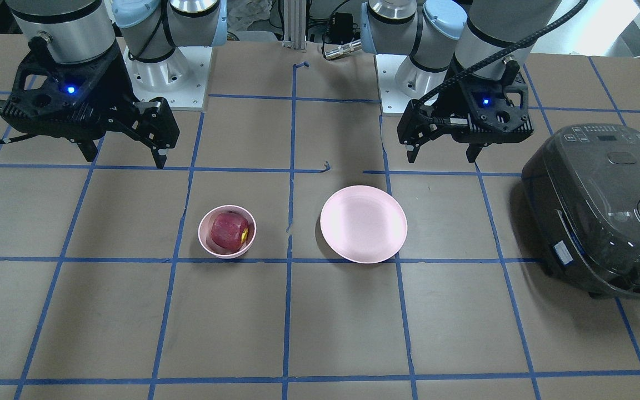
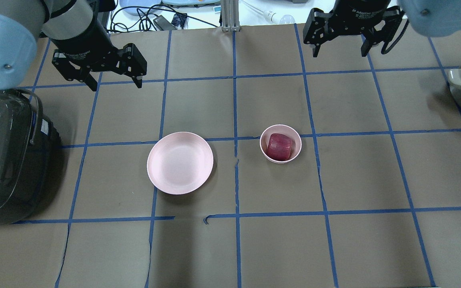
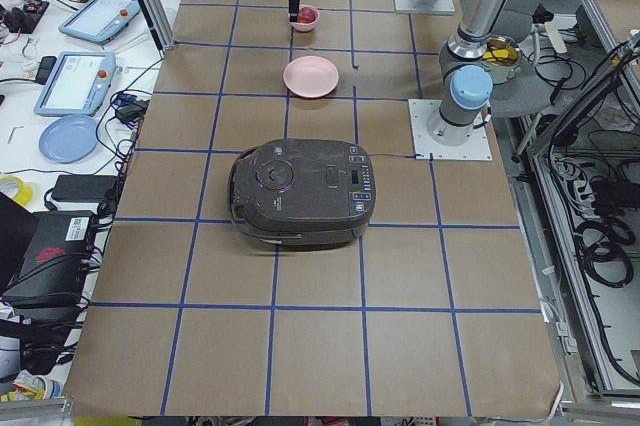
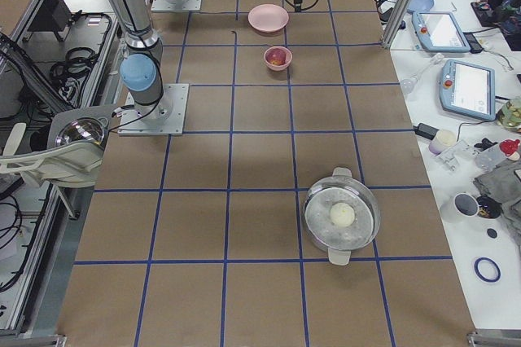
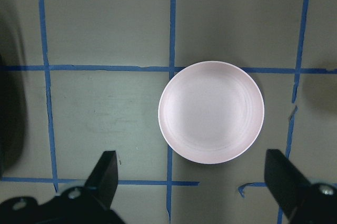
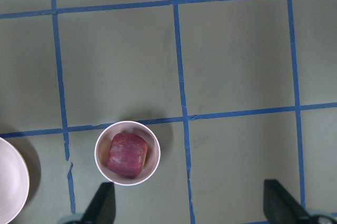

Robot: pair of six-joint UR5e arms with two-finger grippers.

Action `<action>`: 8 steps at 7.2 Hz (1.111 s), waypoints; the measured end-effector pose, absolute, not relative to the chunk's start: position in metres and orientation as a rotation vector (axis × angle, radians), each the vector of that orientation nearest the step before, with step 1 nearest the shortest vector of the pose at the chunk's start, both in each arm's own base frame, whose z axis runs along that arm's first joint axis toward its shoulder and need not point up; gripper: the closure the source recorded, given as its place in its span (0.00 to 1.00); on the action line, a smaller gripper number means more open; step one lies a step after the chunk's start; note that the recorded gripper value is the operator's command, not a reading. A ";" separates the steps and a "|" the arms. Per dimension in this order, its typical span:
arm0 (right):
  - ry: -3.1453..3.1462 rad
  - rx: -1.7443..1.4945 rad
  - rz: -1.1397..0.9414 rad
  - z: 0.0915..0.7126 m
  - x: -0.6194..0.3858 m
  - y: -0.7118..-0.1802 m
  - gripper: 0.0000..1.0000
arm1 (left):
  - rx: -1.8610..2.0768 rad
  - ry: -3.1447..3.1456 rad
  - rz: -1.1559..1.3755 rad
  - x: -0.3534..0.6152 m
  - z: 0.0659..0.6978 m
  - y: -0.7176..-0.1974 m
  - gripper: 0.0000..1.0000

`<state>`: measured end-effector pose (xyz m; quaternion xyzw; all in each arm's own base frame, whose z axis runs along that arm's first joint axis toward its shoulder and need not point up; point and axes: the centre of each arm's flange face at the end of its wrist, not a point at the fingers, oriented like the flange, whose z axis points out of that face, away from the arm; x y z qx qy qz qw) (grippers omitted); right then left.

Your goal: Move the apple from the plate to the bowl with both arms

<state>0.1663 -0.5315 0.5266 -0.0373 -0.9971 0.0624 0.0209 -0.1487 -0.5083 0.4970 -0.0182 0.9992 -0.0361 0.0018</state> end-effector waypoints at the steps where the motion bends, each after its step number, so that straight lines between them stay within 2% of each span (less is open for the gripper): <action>1: -3.091 -0.116 0.193 0.526 0.166 -0.531 0.00 | -0.057 3.135 -0.113 -0.148 0.497 -0.508 0.00; 8: -3.092 -0.114 0.192 0.526 0.167 -0.531 0.00 | -0.056 3.140 -0.103 -0.149 0.492 -0.511 0.00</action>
